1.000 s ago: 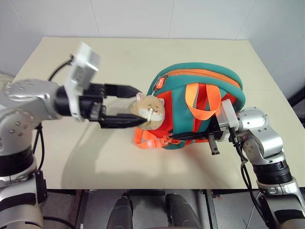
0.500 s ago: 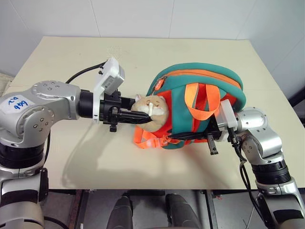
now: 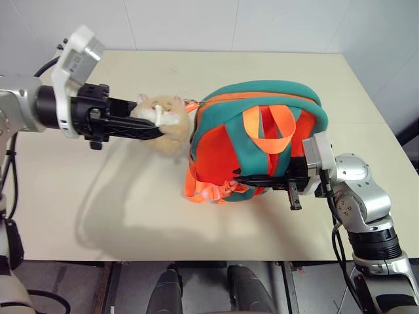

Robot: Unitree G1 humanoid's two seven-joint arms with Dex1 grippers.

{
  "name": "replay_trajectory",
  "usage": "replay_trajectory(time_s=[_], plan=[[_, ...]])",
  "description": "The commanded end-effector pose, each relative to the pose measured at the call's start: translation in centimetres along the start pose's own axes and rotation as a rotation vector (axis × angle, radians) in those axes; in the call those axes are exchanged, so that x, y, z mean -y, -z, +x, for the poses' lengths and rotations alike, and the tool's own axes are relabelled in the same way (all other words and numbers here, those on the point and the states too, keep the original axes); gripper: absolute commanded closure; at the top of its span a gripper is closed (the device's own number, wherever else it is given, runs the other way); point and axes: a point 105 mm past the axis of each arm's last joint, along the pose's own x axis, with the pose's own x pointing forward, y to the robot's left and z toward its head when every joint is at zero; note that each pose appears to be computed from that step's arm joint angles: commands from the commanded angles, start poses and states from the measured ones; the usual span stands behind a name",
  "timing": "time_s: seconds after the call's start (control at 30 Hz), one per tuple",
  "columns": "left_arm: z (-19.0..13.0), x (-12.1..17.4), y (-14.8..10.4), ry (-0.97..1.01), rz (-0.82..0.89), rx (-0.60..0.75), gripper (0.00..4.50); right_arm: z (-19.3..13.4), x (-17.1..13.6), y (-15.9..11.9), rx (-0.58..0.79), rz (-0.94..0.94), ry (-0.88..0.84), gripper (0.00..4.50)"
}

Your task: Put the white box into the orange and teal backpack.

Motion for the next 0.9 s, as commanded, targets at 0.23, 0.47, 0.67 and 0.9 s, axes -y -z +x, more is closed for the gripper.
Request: replay_trajectory(time_s=[0.23,0.47,0.67,0.9], plan=[[-1.0,-2.9,2.6,0.020,-0.046,-0.125,2.97,0.1,-0.7,-1.7,0.072,-0.027,0.025,4.50],[0.1,-4.0,5.7,0.066,-0.121,-0.239,2.97,0.3,-1.1,-1.9,0.080,-0.019,0.017,4.50],[1.8,-5.0,8.2,0.091,-0.148,-0.273,2.97,0.9,-1.5,-2.2,0.097,-0.009,-0.011,4.50],[4.2,-5.0,11.3,0.150,-0.170,-0.334,2.97,0.9,-1.4,-2.0,0.080,-0.006,-0.012,4.50]])
